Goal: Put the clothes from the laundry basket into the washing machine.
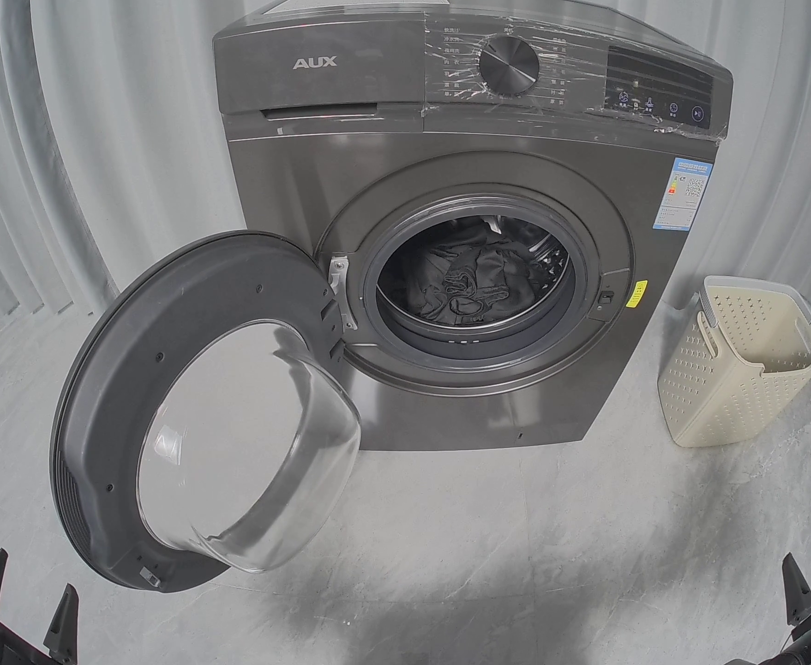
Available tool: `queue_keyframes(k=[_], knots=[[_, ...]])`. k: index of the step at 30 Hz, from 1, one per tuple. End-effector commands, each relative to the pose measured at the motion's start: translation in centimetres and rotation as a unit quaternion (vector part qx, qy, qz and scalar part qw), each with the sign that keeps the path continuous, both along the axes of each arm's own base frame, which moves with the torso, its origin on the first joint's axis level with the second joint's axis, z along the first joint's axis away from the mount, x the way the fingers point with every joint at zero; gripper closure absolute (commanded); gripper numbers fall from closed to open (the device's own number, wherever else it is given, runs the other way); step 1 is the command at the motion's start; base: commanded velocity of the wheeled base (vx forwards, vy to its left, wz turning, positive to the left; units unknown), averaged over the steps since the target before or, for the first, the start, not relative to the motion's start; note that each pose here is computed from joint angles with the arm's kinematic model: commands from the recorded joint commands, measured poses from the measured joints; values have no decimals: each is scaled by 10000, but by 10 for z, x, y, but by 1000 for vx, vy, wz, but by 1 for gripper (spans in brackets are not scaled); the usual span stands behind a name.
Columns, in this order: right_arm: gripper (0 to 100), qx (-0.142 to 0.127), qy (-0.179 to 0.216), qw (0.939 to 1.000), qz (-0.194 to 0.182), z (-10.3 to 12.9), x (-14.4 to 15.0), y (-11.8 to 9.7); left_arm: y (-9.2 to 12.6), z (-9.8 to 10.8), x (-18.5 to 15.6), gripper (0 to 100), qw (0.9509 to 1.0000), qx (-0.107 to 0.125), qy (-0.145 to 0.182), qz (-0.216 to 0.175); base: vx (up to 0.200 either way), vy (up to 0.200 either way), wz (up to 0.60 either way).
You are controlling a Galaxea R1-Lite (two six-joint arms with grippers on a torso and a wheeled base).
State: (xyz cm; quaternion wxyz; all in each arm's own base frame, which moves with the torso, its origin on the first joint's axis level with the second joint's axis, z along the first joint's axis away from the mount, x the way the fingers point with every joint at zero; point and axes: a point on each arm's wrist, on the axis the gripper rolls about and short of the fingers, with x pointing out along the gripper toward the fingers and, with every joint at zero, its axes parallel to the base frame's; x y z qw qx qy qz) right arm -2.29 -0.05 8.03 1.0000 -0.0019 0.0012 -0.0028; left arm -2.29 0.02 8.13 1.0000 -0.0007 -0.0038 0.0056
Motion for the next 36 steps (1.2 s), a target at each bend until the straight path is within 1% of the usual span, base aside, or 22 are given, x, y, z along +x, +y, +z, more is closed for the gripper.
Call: queue_keyframes(k=[1, 2, 3, 4, 5, 6, 7, 10, 12, 15, 16, 20, 22, 23, 29, 31, 33, 34, 36], knots=[[0, -4, 4, 10000, 5, -5, 0, 0, 0, 44, -14, 0, 9960, -100, -889, -74, 0, 0, 0], [0, -4, 4, 10000, 5, -5, 0, 0, 0, 59, -18, 0, 9944, -118, -1049, -69, 0, 0, 0], [0, 4, 4, 10000, 5, -5, 0, 0, 0, 69, -19, 0, 9949, -120, -996, -91, 0, 0, 0], [0, -4, 4, 10000, -3, -5, 0, 0, 1, 73, -18, 0, 9960, -130, -873, -137, 0, 0, 0], [0, 4, 4, 10000, -3, -5, 0, 0, 1, 78, -15, 0, 9977, -124, -635, -195, 0, 0, 0], [0, -4, 4, 10000, 5, -5, 0, 0, 1, 80, -12, 0, 9984, -126, -512, -216, 0, 0, 0], [0, -4, 4, 10000, -3, -5, 0, 0, 2, 84, -4, 0, 9993, -131, -213, -282, 0, 0, 0], [0, -4, 4, 10000, -3, -5, 0, 0, 1, 93, 15, 0, 9991, -114, 240, -338, 0, 0, 0], [0, -4, 4, 10000, -3, -5, 0, 0, 0, 99, 26, 0, 9987, -108, 401, -305, 0, 0, 0], [0, -4, 4, 10000, -3, -5, 0, 0, -1, 105, 46, 0, 9980, -98, 561, -257, 0, 0, 0], [0, -4, 4, 10000, -3, -5, 0, 0, -1, 106, 48, 0, 9980, -98, 561, -257, 0, 0, 0], [0, -4, 4, 10000, -3, -5, 0, 0, -3, 112, 75, 0, 9967, -119, 731, -322, 0, 0, 0], [0, -4, 4, 10000, -3, -5, 0, 0, -4, 112, 80, 0, 9964, -142, 770, -328, 0, 0, 0], [0, -4, 4, 10000, -3, -5, 0, 0, -4, 112, 90, 0, 9954, -219, 871, -328, 0, 0, 0], [0, 4, 4, 10000, 5, -5, 0, 0, -6, 112, 110, 0, 9947, -210, 940, -365, 0, 0, 0], [0, -4, 4, 10000, 5, -5, 0, 0, -7, 111, 113, 0, 9936, -172, 995, -496, 0, 0, 0], [0, 4, 4, 10000, -3, -5, 0, 0, -8, 106, 114, 0, 9912, -146, 1111, -711, 0, 0, 0], [0, -4, 4, 10000, -3, -5, 0, 0, -9, 104, 115, 0, 9898, -96, 1161, -816, 0, 0, 0], [0, -4, 4, 10000, 5, -5, 0, 0, -9, 103, 115, 0, 9892, -56, 1181, -866, 0, 0, 0]])
